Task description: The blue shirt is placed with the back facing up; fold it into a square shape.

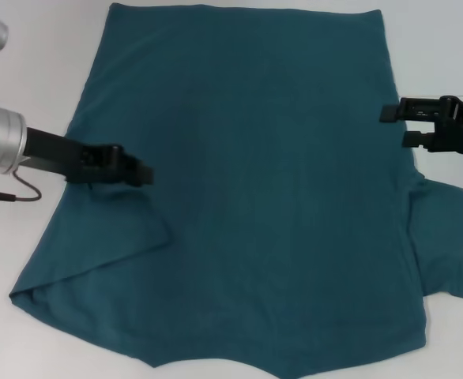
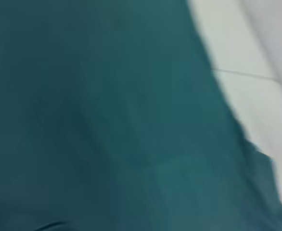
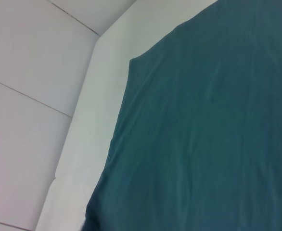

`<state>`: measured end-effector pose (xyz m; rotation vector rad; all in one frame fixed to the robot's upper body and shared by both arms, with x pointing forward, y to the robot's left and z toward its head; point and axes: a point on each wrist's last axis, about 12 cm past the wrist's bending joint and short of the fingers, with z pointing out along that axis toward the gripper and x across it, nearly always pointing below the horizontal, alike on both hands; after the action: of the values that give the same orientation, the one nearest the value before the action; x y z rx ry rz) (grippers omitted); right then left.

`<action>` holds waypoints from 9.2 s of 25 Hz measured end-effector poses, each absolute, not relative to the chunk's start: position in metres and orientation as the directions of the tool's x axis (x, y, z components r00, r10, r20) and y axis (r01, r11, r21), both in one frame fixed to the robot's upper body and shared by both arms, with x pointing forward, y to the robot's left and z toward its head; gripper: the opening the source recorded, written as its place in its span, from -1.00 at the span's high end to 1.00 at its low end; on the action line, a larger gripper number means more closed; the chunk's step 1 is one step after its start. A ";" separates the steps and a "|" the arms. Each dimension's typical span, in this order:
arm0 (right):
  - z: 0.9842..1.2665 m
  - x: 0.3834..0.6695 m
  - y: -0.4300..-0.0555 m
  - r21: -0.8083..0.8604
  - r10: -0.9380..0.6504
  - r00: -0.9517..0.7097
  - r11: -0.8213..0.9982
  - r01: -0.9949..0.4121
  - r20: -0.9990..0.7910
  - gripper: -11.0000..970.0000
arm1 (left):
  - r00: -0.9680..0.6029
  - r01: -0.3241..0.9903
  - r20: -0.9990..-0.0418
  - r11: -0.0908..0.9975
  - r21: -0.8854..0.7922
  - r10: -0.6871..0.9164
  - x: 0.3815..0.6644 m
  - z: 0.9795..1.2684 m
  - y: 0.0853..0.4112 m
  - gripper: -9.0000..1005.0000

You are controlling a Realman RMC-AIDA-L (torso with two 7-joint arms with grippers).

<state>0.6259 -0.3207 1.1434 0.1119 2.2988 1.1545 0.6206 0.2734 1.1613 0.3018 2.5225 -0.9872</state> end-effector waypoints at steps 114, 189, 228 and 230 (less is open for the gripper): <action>1.088 0.569 -0.370 0.640 0.302 -0.924 0.763 0.089 -0.232 0.86 | -0.876 0.254 -0.458 0.665 -0.703 -0.149 0.561 1.122 0.331 -0.92; 1.132 0.619 -0.283 0.686 0.061 -0.935 0.696 -0.210 -0.348 0.46 | -0.866 0.155 -0.419 0.652 -0.743 -0.272 0.556 1.123 0.347 -0.91; 1.133 0.607 -0.320 0.692 0.111 -0.938 0.704 -0.159 -0.329 -0.58 | -0.821 -0.263 -0.168 0.623 -0.737 -0.546 0.494 1.084 0.401 -0.91; 1.133 0.607 -0.321 0.692 0.113 -0.938 0.705 -0.157 -0.328 -0.58 | -0.820 -0.263 -0.171 0.625 -0.735 -0.546 0.494 1.083 0.401 -0.91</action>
<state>0.6069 -0.3205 1.1327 -0.0348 2.5669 1.0880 0.4939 0.4010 1.0831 -0.6451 2.4707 -1.0293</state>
